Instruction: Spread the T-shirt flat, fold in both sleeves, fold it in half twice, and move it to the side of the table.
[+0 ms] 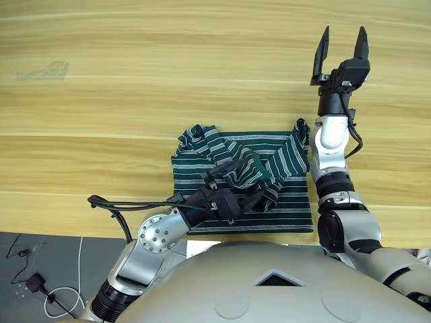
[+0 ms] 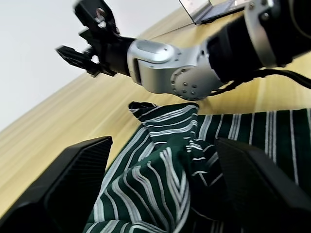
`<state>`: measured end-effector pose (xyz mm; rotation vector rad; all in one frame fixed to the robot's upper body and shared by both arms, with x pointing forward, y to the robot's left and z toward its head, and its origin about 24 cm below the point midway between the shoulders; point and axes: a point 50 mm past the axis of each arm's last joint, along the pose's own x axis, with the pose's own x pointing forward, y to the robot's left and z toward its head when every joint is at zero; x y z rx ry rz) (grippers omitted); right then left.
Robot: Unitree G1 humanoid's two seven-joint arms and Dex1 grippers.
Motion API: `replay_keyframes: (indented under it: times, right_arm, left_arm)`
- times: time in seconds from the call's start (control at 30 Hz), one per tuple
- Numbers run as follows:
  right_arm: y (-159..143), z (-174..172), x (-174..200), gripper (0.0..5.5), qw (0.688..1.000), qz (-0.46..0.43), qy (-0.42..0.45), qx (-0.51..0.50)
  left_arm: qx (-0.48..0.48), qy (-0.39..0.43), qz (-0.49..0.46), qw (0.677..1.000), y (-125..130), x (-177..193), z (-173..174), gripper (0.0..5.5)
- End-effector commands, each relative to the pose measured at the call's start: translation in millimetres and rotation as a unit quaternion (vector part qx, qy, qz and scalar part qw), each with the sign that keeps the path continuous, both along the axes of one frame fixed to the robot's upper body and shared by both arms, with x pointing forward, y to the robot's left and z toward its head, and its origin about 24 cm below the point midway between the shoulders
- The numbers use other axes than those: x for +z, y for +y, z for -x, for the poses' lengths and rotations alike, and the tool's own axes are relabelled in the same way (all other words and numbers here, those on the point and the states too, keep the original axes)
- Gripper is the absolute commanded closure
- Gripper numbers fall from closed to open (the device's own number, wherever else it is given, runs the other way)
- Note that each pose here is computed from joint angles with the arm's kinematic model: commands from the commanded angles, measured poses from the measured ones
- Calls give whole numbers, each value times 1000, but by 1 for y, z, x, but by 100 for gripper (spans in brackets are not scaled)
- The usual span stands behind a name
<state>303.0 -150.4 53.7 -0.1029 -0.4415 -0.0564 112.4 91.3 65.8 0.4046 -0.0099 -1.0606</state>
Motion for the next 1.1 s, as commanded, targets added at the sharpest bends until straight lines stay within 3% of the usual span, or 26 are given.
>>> replay_keyframes:
  times: [0.03, 0.2, 0.5, 1.1]
  right_arm:
    - [5, -2, 4, 221, 1000, 2, -6, 4]
    - [6, -2, 4, 221, 1000, 2, -4, 6]
    - [6, -3, 3, 221, 1000, 1, 0, 5]
    - [7, -5, 2, 217, 1000, 4, 3, 5]
  left_arm:
    - [4, 3, -39, 999, -2, -13, 0, 155]
    - [21, -36, -100, 994, 4, -25, -8, 155]
    - [31, -37, -99, 994, 5, -27, -11, 155]
    - [48, -33, -111, 992, 12, -38, -20, 427]
